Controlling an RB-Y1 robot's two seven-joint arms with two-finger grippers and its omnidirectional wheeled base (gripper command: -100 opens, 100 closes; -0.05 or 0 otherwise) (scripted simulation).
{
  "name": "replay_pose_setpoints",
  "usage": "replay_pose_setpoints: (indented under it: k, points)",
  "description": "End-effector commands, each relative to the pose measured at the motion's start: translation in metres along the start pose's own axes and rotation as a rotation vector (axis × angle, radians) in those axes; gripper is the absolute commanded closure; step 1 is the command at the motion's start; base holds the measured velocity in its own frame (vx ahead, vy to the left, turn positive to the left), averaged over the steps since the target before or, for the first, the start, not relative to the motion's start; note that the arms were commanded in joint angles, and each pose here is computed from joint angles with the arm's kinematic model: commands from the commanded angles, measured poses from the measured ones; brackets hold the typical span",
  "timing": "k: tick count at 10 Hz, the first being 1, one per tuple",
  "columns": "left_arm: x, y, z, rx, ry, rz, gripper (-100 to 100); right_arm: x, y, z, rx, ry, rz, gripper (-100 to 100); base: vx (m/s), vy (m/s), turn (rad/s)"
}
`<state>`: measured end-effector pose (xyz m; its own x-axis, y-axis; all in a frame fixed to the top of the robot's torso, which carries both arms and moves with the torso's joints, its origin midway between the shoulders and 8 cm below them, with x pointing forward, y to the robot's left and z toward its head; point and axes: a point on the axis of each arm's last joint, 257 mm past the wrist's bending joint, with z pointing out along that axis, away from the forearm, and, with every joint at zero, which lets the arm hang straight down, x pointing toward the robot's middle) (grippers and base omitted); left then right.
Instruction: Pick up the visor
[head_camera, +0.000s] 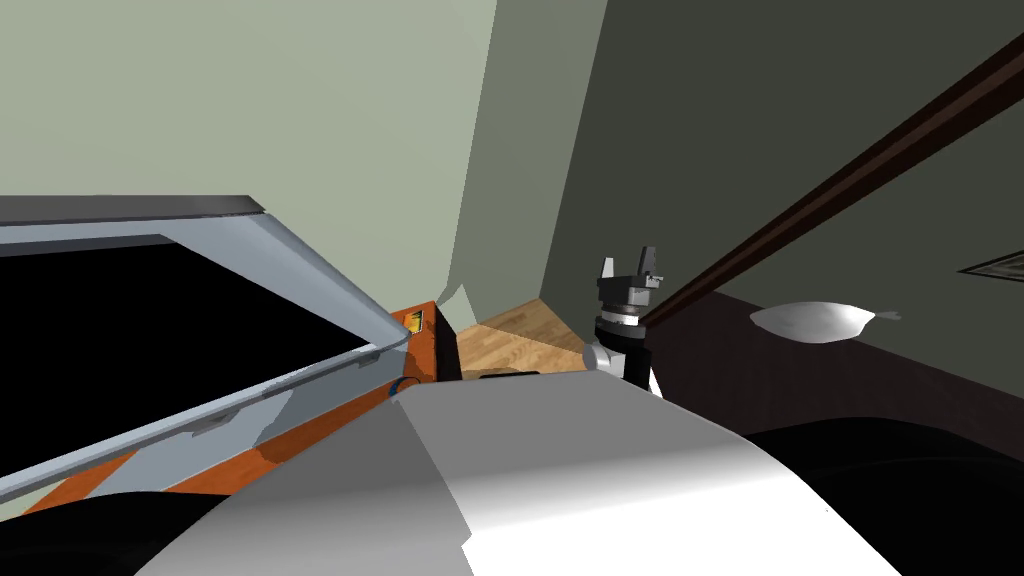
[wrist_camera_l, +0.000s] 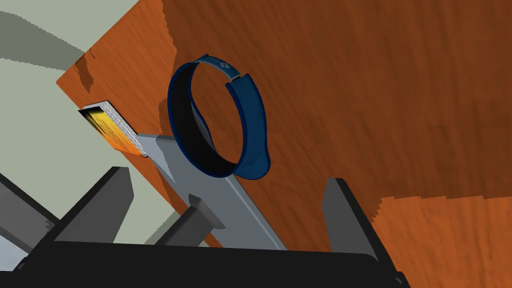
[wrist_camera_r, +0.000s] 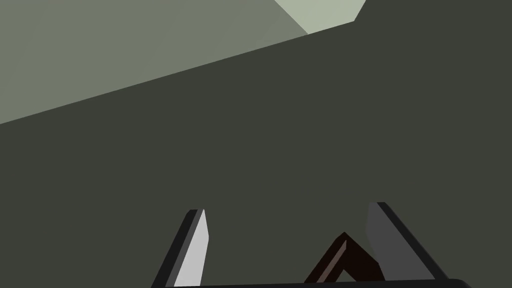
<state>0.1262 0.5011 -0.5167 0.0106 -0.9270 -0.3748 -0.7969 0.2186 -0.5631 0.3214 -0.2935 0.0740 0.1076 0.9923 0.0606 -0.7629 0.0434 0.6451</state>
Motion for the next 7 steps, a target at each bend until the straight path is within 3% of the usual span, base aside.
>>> replay_pose_setpoints:
  k: [1, 4, 5, 6, 7]
  points:
    - [-0.006, 0.036, -0.008, -0.081, 0.0, 0.011, -100, 0.0, 0.0, 0.0, 0.0, 0.0, 0.0, 0, 0.223, 0.016, 0.002]
    - [-0.013, 0.072, -0.017, -0.164, 0.002, 0.026, -100, 0.0, 0.0, 0.0, 0.0, 0.0, 0.0, 0, 0.188, -0.015, 0.012]
    - [-0.01, 0.065, -0.013, -0.146, 0.001, 0.023, -100, 0.0, 0.0, 0.0, 0.0, 0.0, 0.0, 0, 0.068, -0.016, 0.005]
    - [-0.01, 0.067, -0.013, -0.149, 0.002, 0.023, 0, 0.0, 0.0, 0.0, 0.0, 0.0, 0.0, 0, 0.014, -0.002, 0.0]
    - [-0.007, 0.067, -0.007, -0.15, -0.001, 0.021, -100, 0.0, 0.0, 0.0, 0.0, 0.0, 0.0, 0, 0.004, 0.015, -0.026]
